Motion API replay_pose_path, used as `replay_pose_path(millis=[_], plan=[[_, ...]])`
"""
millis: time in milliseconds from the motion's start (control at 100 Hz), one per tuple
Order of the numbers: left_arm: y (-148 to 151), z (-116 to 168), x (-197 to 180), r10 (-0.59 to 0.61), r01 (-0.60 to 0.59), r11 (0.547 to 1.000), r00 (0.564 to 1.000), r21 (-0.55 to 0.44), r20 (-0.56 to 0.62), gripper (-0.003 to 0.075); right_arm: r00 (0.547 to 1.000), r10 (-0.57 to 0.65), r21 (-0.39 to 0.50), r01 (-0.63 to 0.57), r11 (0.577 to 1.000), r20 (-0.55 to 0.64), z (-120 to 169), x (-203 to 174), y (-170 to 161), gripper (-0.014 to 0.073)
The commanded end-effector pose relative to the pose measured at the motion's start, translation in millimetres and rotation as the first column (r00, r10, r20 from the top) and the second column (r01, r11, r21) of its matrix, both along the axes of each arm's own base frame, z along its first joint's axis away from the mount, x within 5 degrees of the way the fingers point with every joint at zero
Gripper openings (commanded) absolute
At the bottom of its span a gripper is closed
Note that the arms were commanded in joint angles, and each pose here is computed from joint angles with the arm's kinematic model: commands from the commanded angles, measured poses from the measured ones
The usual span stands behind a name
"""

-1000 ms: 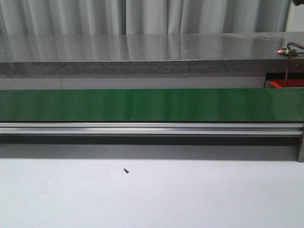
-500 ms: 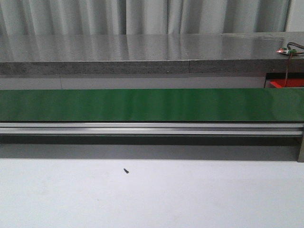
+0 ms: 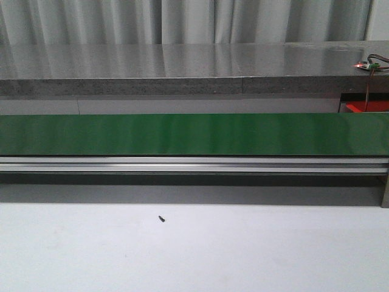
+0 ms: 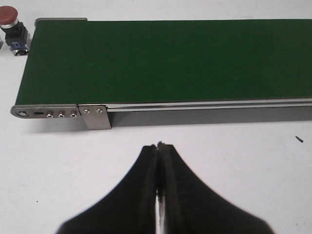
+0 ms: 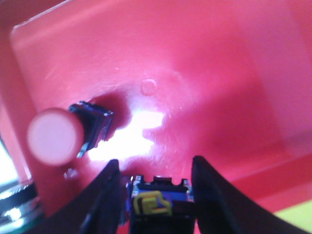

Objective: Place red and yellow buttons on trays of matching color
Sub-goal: 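Carry the red button into the red tray and open the right gripper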

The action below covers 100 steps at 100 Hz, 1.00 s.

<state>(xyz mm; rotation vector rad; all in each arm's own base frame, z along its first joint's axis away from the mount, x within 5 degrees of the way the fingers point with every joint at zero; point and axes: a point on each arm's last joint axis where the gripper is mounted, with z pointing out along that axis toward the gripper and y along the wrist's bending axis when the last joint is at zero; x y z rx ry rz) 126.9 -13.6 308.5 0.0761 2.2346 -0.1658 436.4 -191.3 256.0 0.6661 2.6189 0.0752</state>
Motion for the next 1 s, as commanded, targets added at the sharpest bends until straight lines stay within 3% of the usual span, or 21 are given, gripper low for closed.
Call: replay_pose_path(millis=[0, 540, 610, 780, 990], plan=[[-1, 13, 3, 0.006, -0.004, 1.0, 0.996, -0.023, 0.085, -0.002, 0.993, 0.005, -0.05, 0.001, 0.999, 0.117, 30, 4, -3, 0.0204], [-1, 13, 3, 0.006, -0.004, 1.0, 0.996, -0.023, 0.085, -0.002, 0.994, 0.021, -0.042, -0.017, 0.999, 0.106, -18, 44, -12, 0.0219], [-1, 13, 3, 0.006, -0.004, 1.0, 0.996, -0.023, 0.085, -0.002, 0.995, 0.021, -0.039, -0.018, 0.999, 0.099, -23, 45, -12, 0.0296], [-1, 13, 3, 0.006, -0.004, 1.0, 0.996, -0.023, 0.085, -0.002, 0.994, 0.022, -0.042, -0.018, 0.999, 0.104, -20, 46, -12, 0.0665], [-1, 13, 3, 0.006, -0.004, 1.0, 0.996, -0.023, 0.085, -0.002, 0.995, 0.026, -0.046, -0.021, 0.999, 0.097, -13, 43, -11, 0.0625]])
